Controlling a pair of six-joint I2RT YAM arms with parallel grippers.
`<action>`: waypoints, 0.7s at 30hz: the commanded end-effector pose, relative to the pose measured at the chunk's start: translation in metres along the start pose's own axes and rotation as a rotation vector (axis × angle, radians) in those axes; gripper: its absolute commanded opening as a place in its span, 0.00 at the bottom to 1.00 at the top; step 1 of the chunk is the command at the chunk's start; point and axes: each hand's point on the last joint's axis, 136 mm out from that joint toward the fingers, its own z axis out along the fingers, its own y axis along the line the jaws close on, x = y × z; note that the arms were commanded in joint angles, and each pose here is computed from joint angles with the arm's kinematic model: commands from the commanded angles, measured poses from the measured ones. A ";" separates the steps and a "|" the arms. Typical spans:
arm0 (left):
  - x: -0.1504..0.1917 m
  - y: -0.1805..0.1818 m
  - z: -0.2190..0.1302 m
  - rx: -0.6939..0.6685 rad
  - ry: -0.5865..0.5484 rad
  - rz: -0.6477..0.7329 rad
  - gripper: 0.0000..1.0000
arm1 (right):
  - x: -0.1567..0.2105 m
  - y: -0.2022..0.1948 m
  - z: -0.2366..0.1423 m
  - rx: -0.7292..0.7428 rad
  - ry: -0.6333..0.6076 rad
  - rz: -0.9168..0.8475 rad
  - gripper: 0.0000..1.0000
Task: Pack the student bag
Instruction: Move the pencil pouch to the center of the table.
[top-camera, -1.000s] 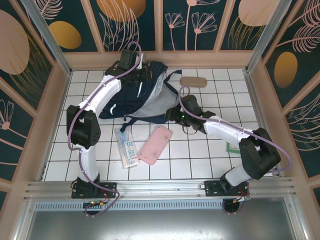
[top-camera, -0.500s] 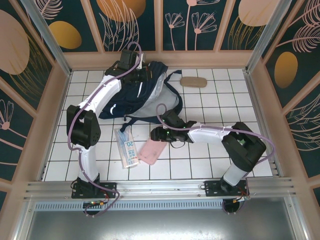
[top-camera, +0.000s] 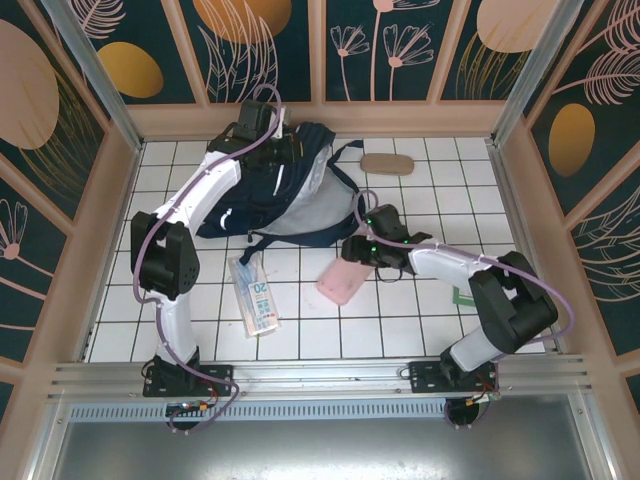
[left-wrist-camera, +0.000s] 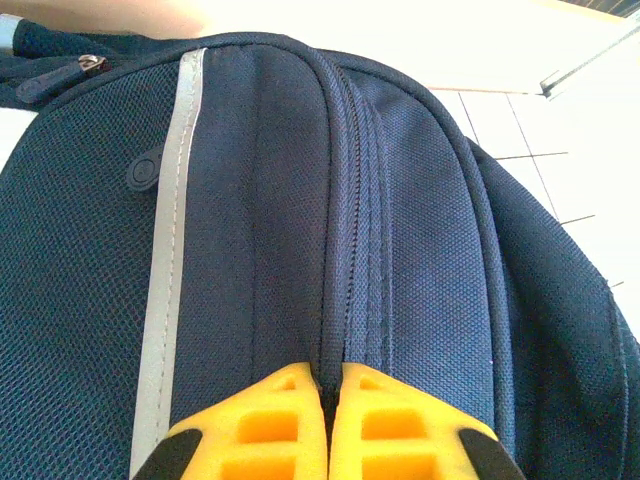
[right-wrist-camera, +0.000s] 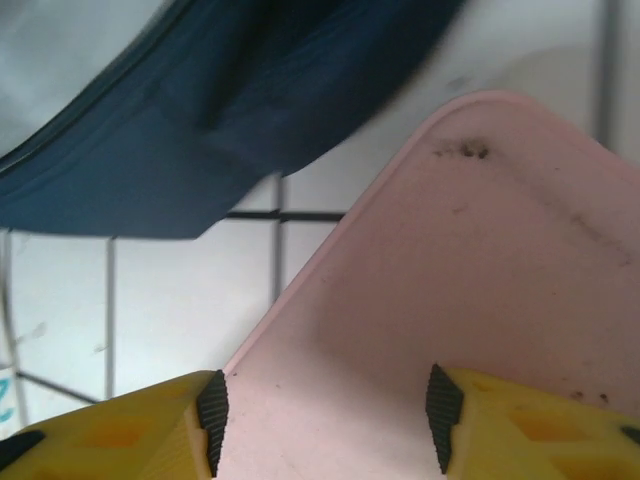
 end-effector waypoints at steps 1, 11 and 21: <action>-0.022 -0.004 -0.022 0.011 -0.082 -0.002 0.00 | -0.004 -0.034 -0.015 0.143 0.016 -0.046 0.64; -0.014 -0.004 -0.025 0.022 -0.084 0.007 0.00 | -0.010 -0.036 -0.067 0.191 -0.111 0.230 0.95; -0.011 -0.009 -0.026 0.065 -0.093 0.002 0.00 | 0.060 -0.023 -0.050 0.229 -0.025 0.471 0.99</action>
